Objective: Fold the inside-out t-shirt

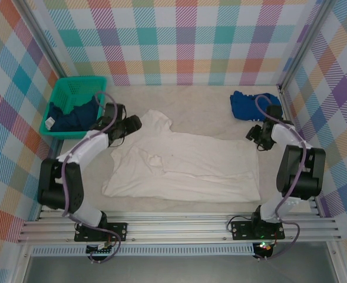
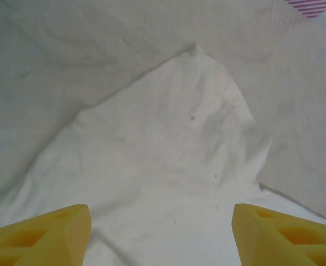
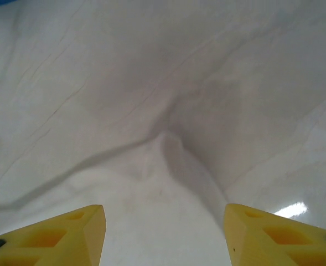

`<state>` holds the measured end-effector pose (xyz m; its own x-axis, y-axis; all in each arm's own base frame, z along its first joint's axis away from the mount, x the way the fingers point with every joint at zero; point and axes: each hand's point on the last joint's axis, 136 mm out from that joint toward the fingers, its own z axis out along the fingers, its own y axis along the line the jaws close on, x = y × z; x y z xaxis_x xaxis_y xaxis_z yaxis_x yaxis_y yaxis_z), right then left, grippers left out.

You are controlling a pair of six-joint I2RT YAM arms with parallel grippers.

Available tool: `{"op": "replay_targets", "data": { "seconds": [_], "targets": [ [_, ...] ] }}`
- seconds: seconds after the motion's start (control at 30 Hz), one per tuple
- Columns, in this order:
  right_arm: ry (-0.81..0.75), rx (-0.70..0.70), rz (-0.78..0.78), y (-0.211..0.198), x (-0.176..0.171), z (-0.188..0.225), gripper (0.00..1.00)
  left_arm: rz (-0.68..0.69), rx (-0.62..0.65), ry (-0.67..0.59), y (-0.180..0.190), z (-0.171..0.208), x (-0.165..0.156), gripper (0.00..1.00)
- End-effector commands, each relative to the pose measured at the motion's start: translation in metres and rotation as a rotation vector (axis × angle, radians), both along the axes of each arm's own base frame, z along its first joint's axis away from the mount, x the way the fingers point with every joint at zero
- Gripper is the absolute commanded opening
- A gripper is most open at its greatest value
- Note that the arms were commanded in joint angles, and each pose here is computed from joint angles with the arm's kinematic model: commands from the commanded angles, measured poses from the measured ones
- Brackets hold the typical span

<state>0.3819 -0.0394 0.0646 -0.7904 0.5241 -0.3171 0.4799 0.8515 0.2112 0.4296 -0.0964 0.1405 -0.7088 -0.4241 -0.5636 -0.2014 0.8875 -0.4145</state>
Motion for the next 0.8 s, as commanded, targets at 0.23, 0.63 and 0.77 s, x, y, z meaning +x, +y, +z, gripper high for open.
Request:
{"op": "replay_targets", "data": {
  "seconds": [0.23,0.63,0.77],
  "targets": [
    [0.048,-0.01,0.042,-0.003,0.031,-0.029,0.45,-0.06,0.077,0.032,-0.002,-0.021,0.061,0.69],
    [0.065,-0.005,0.097,0.001,0.038,-0.04,0.11,-0.287,0.041,0.163,-0.04,-0.08,0.134,0.73],
    [0.06,0.009,0.109,0.004,0.038,-0.041,0.09,-0.318,0.014,0.185,-0.053,-0.093,0.153,0.75]
  ]
}}
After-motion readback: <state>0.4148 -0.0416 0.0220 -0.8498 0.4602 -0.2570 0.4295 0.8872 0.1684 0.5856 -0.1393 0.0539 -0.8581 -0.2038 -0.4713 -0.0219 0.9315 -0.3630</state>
